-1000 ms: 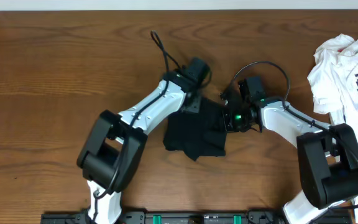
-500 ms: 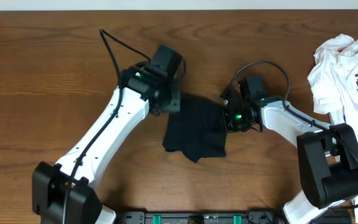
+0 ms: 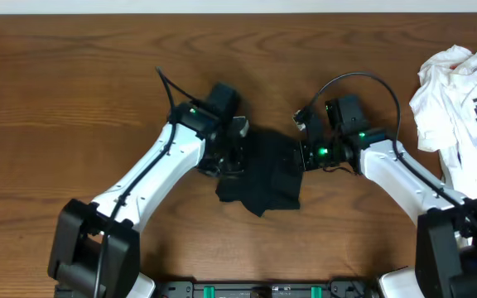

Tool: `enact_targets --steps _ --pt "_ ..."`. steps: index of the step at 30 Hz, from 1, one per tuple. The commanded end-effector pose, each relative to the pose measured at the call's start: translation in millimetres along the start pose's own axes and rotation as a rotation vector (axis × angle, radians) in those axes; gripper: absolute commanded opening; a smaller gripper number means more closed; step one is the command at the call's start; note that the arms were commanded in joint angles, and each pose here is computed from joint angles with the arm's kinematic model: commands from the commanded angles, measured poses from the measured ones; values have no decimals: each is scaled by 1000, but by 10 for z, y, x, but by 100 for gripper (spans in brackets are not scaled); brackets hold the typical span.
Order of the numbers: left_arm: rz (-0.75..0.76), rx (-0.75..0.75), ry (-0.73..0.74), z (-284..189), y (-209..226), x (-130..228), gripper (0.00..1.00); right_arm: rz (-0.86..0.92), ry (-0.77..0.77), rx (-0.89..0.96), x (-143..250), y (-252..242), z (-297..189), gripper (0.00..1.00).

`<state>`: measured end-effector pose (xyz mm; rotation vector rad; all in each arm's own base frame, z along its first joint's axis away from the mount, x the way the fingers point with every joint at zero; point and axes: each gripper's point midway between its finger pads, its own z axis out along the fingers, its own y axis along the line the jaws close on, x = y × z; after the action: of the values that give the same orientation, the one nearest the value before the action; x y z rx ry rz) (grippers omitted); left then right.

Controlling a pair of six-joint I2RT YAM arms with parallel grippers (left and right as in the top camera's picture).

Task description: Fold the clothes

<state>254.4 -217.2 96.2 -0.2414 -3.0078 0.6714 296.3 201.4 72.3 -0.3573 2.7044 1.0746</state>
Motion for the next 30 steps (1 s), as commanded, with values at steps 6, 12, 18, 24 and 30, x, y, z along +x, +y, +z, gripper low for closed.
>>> enact_targets --steps 6,12,18,24,30 --pt "19 198 63 356 -112 217 6 -62 -44 118 -143 -227 72 1" --pt "-1 206 91 560 21 387 6 -32 -11 191 -77 -457 175 1" --pt "-1 153 54 737 213 411 6 15 58 206 71 -684 406 1" --pt "-39 45 39 814 448 447 6 68 134 265 279 -959 572 1" --pt "-9 133 10 625 187 323 6 45 99 252 182 -848 482 1"
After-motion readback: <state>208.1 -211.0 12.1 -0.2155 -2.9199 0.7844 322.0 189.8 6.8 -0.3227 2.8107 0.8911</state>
